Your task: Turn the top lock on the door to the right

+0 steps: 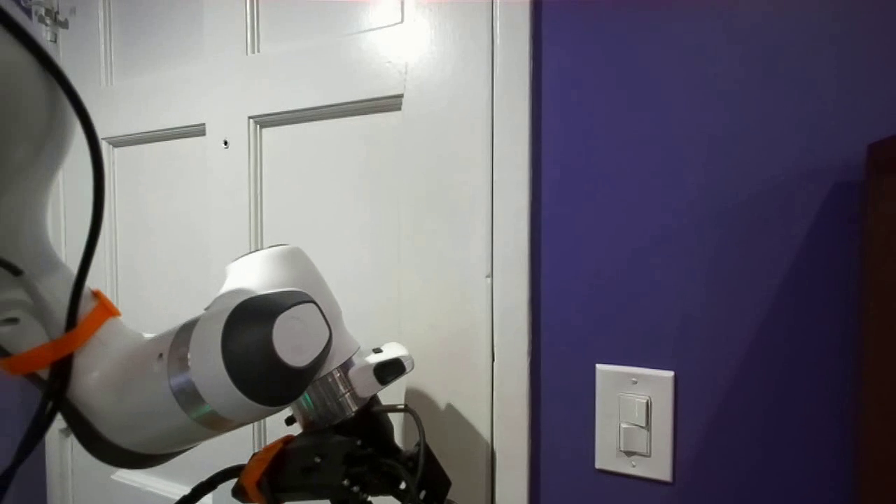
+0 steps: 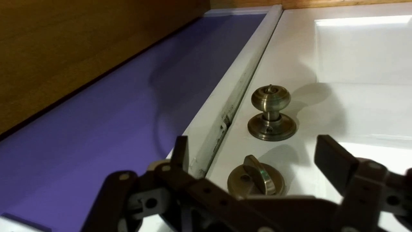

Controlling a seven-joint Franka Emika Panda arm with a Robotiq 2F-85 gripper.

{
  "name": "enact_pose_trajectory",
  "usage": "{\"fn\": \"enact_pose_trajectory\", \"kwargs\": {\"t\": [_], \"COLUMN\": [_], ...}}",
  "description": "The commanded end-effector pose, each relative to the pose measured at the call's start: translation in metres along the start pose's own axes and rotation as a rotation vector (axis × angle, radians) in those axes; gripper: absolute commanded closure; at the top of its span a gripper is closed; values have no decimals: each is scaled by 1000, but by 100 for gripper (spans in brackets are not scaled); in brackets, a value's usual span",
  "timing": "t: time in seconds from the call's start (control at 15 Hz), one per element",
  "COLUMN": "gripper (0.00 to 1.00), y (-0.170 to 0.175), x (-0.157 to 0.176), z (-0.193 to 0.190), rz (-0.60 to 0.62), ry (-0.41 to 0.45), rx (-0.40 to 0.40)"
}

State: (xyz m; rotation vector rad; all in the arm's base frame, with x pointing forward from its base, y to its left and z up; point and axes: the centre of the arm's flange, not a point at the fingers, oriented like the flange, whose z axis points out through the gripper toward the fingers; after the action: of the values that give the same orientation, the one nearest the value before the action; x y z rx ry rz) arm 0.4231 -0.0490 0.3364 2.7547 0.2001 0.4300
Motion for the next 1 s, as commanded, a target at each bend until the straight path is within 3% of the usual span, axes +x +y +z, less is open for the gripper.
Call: {"fn": "enact_pose_trajectory", "kwargs": {"t": [0.0, 0.4, 0.47, 0.6, 0.67, 0.93], "gripper": [0, 0, 4, 28, 31, 61], "y": [-2, -11, -12, -14, -15, -17], "x": [26, 44, 46, 49, 50, 54], "z": [26, 48, 49, 53, 54, 57], "rz": [-10, -53, -57, -64, -67, -82], "ry": [13, -2, -4, -2, 1, 8], "rx": [15, 33, 35, 40, 43, 41]}}
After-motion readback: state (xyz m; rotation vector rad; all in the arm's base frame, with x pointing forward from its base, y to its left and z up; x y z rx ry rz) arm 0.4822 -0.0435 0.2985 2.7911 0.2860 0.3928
